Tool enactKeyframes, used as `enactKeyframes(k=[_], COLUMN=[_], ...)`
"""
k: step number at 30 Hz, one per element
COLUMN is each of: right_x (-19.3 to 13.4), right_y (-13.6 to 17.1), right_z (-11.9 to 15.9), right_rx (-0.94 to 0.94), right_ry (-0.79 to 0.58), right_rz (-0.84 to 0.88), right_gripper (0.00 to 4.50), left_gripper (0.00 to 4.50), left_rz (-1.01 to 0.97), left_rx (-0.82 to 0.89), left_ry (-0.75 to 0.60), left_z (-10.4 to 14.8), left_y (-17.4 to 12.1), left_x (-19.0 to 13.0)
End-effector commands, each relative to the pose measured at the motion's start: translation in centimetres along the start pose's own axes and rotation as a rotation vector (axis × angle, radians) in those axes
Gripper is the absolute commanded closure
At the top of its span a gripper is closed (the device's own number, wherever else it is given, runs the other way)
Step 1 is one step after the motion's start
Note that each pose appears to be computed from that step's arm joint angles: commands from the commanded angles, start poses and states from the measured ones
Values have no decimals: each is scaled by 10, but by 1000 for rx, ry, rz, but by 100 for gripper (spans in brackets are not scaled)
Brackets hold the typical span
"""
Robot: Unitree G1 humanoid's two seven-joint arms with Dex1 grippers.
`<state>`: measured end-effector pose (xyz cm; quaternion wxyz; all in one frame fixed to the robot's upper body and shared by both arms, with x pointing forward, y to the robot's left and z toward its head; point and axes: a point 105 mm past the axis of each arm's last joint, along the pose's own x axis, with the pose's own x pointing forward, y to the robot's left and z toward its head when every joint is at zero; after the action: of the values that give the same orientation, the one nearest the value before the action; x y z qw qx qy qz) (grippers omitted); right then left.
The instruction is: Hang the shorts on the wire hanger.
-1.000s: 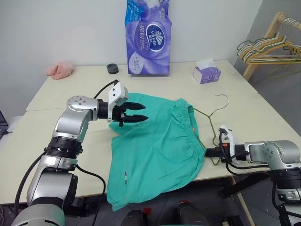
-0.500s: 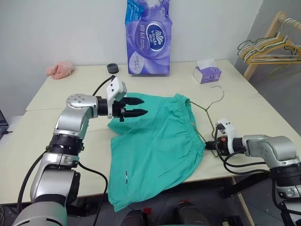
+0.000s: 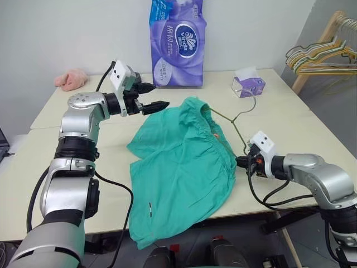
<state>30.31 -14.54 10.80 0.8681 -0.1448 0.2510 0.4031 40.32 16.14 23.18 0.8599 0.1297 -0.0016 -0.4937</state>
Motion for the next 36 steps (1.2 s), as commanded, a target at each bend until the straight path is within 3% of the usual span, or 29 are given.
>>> enactKeyframes(k=[1,11,28,36], right_x=[-6,-7,-6,-6], right_y=[10,21,31,34], right_z=[13,11,20,22], right_rx=[-173,-331,-393,-409], right_ry=[3,61,45,38], right_rz=[12,62,88,97], right_gripper=[450,450,450,450], left_gripper=[4,4,4,235], left_rz=[-227,-418,-569,-571], left_rx=[213,485,436,406], left_ry=[93,258,312,309], left_z=[20,8,-36,-42], left_y=[-22,-39,-68,-73], left_x=[-4,10,24,28])
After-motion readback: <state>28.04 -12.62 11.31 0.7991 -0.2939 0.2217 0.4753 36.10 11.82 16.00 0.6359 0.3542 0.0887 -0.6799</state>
